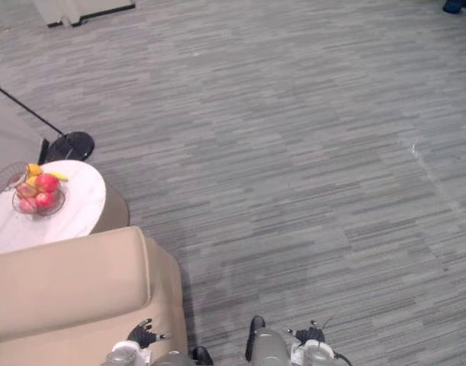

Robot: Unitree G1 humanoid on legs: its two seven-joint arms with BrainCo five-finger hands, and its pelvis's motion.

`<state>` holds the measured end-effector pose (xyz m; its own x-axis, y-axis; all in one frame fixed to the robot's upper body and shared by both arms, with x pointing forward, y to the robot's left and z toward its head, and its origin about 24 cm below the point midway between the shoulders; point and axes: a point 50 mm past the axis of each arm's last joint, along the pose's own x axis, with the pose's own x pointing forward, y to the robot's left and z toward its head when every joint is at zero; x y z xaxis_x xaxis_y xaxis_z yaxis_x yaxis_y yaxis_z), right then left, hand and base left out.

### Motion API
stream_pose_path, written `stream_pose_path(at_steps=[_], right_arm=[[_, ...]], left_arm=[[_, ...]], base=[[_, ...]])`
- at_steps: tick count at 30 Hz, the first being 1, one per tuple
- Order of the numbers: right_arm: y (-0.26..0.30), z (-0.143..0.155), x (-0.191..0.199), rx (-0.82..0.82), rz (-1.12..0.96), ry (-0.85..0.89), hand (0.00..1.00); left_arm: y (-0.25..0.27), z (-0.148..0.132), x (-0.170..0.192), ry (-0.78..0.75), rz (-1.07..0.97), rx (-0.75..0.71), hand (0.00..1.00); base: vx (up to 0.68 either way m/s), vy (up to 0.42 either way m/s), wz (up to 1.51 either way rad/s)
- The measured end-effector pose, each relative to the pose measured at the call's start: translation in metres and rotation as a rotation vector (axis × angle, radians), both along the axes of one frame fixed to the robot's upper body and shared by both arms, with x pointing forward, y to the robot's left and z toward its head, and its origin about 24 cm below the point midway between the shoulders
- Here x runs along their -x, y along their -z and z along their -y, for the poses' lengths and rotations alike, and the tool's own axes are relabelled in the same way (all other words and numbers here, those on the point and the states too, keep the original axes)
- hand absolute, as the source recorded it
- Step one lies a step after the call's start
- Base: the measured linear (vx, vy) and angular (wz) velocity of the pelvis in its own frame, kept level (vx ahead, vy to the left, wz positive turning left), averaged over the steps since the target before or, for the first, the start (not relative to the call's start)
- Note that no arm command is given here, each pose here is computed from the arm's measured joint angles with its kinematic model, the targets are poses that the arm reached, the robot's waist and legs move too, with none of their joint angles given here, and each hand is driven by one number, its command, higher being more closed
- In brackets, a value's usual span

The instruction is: Pick up cushions and gather them together orderly.

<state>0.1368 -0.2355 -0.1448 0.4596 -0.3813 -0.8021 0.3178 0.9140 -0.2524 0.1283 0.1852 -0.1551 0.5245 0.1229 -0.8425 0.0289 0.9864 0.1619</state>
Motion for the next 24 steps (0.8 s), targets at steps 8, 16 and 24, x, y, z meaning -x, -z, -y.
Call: stream_pose_path(at_steps=[8, 16, 24], right_arm=[[0.008, -0.001, 0.023, -0.009, -0.071, 0.029, 0.0], [0.01, 0.002, 0.029, -0.033, -0.071, 0.117, 0.0], [0.01, -0.007, 0.026, -0.069, -0.035, 0.157, 0.0]], left_arm=[[-0.006, 0.001, -0.012, -0.031, 0.055, 0.013, 0.0], [-0.01, 0.02, -0.025, 0.02, 0.101, 0.045, 0.0], [-0.006, 0.012, -0.019, 0.033, 0.052, 0.01, 0.0]], base=[[0.23, -0.185, -0.78], [0.36, 0.117, -1.1], [0.52, 0.143, -0.5]])
